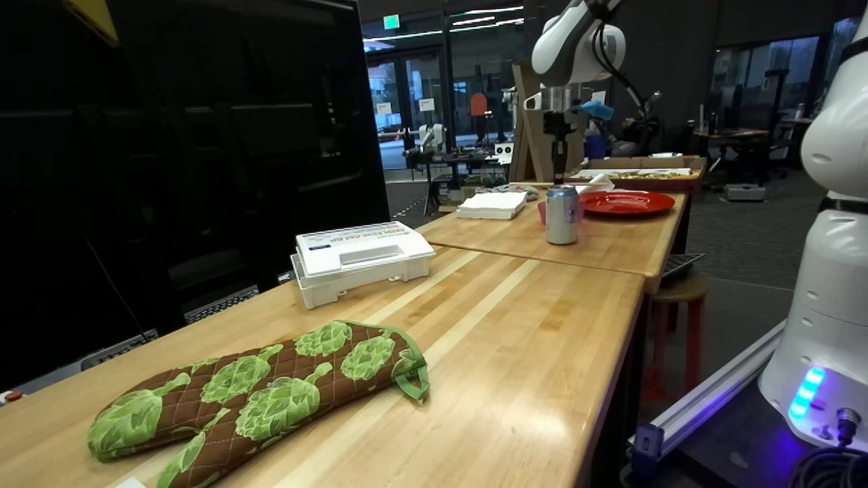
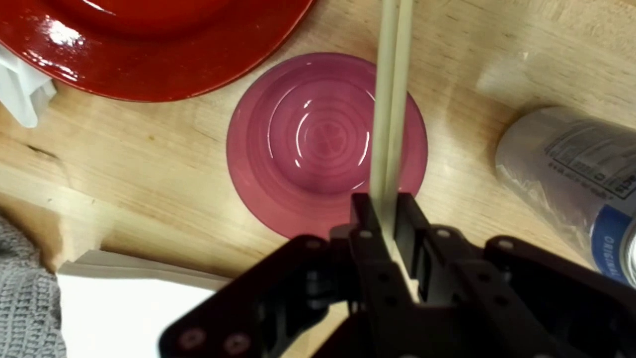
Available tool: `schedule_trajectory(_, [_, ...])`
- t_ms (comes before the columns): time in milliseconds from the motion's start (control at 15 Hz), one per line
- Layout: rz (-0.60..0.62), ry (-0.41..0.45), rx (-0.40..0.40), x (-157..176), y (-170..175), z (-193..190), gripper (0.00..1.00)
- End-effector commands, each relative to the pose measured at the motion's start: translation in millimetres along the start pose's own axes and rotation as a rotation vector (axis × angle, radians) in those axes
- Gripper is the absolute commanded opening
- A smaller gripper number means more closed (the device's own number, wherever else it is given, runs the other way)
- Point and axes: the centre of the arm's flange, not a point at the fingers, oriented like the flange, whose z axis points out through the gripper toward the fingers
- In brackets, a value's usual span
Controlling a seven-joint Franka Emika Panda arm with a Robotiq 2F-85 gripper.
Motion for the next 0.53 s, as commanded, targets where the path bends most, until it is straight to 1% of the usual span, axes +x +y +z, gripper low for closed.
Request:
schedule_trajectory(0, [0.027, -0.004, 0.030, -1.8, 10.9, 8.5, 0.04])
schedule_trajectory(467, [0.065, -0.020, 0.061, -16.9, 24.0, 27.6, 0.04])
